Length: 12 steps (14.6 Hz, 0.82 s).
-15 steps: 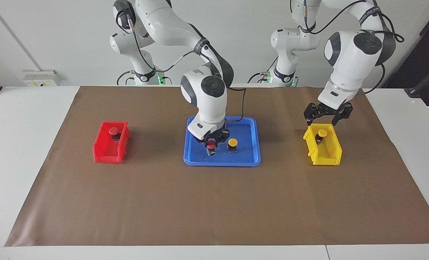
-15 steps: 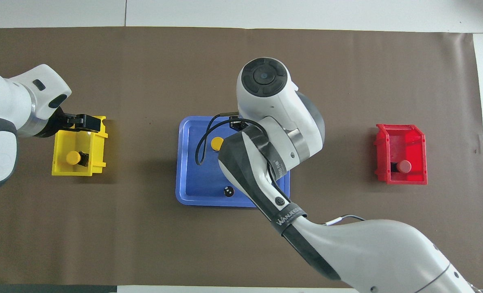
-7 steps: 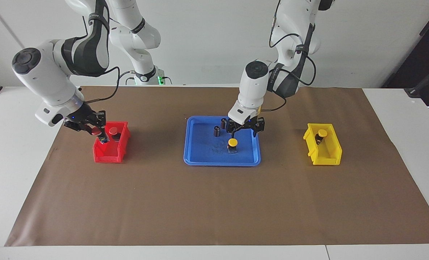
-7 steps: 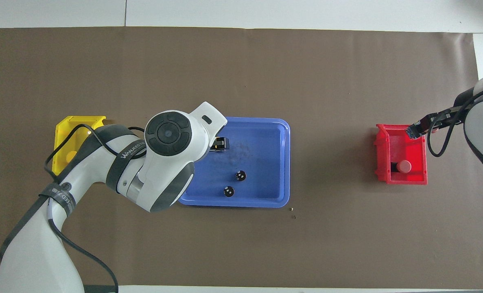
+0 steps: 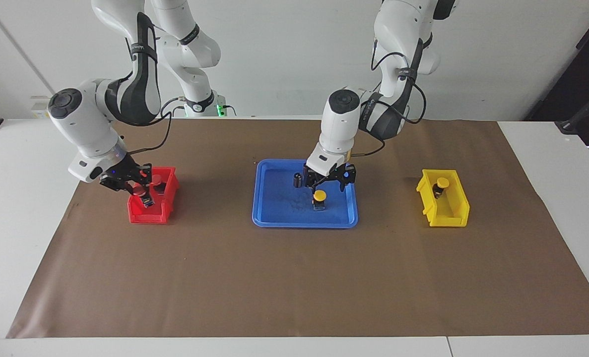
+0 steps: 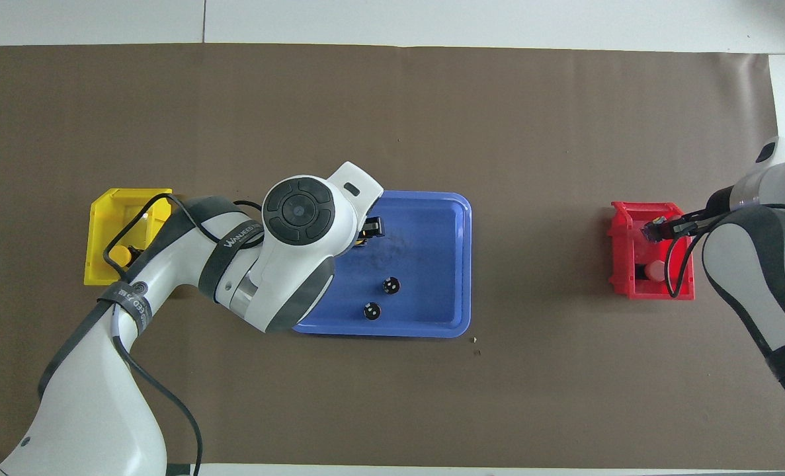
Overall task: Sort red and yellow buttons by color
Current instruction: 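Grasp the second yellow button with the left gripper while the right gripper releases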
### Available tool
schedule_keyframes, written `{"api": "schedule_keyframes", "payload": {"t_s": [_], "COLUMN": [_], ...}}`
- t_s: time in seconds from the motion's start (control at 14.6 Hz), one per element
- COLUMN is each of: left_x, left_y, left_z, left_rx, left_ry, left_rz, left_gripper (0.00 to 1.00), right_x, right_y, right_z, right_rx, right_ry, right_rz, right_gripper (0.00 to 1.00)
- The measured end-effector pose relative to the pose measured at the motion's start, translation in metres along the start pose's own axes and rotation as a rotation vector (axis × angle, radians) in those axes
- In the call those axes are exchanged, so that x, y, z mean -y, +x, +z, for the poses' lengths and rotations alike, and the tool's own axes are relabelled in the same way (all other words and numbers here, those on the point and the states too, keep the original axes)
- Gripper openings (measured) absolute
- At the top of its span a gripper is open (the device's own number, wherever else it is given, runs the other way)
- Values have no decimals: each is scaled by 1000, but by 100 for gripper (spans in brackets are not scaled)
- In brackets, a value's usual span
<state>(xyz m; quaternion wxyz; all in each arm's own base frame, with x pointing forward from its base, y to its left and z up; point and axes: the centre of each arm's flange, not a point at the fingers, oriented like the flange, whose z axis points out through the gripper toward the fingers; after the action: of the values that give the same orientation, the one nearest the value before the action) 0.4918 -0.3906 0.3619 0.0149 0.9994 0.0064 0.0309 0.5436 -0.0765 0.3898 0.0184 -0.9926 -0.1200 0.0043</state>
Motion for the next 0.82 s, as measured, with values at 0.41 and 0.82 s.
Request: {"api": "schedule_keyframes", "payload": {"t_s": [0.41,0.82], "left_x": [-10,-4], "left_y": [3,19], "left_z": [4,-23], "left_rx": [-4,18], "left_ry": [-7,35], "left_rz": [-43,-103], "left_gripper": [56,41], "right_x": [5,7], "right_y": [-9,-9], "right_z": [28,28], "right_rx": [-42,-48], "right_ry": [-20,-23], "right_rz": [-3,-6], "right_gripper": [41,54]}}
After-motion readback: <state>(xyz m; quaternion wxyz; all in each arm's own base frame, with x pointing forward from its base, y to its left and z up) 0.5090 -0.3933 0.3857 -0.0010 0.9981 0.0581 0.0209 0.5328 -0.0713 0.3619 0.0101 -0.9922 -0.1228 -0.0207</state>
